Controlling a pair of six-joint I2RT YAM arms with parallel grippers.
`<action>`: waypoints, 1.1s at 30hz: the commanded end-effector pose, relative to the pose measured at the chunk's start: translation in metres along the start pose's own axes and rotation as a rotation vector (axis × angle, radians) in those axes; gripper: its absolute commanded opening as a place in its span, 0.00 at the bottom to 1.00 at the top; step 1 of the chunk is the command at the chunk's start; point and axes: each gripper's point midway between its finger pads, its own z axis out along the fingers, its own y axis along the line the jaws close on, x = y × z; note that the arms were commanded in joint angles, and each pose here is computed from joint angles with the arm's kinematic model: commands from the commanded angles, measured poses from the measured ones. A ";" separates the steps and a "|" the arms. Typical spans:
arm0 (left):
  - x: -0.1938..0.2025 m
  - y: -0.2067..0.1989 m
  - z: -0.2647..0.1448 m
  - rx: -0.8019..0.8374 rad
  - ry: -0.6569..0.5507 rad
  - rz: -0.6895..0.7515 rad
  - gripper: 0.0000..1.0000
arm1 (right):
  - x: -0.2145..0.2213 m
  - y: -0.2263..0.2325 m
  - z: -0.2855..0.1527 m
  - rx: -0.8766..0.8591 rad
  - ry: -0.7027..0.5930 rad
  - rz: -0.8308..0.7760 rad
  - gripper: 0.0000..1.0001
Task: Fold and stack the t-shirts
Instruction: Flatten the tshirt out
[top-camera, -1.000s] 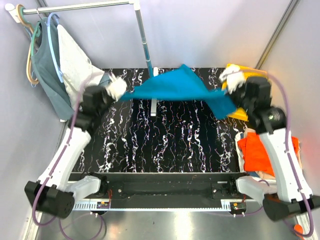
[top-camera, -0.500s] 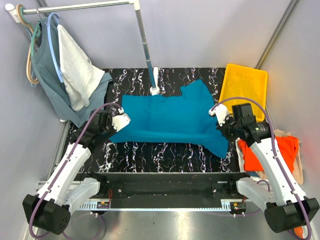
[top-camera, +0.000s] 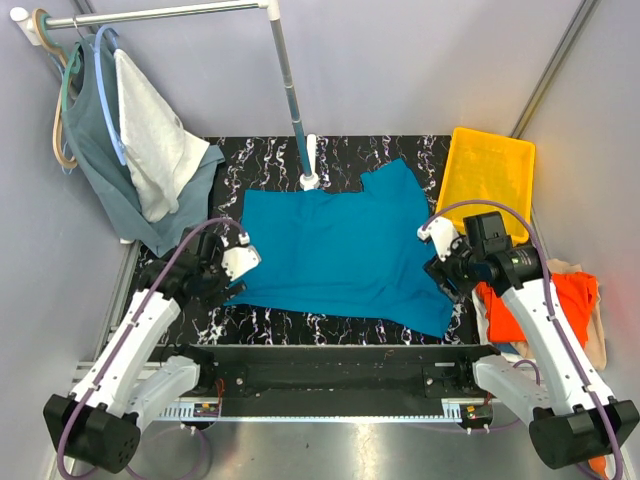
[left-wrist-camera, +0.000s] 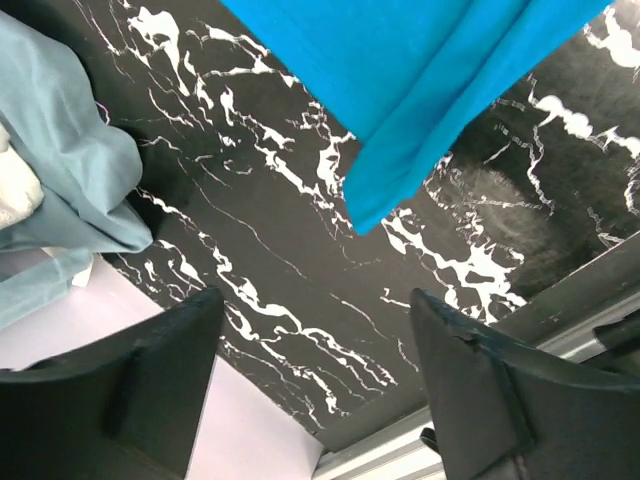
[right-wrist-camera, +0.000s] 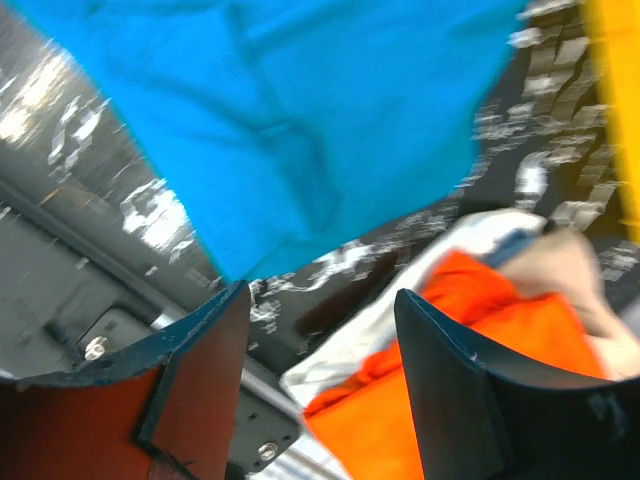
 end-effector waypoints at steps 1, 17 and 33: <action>-0.054 0.042 -0.021 -0.112 -0.177 -0.069 0.91 | -0.045 -0.049 -0.016 0.216 -0.124 0.045 0.69; -0.174 0.216 0.101 -0.322 -0.278 -0.395 0.99 | -0.189 -0.186 0.077 0.421 -0.327 0.261 0.67; -0.161 0.234 0.208 -0.286 -0.037 -0.218 0.99 | -0.223 -0.241 0.239 0.333 -0.252 0.307 0.63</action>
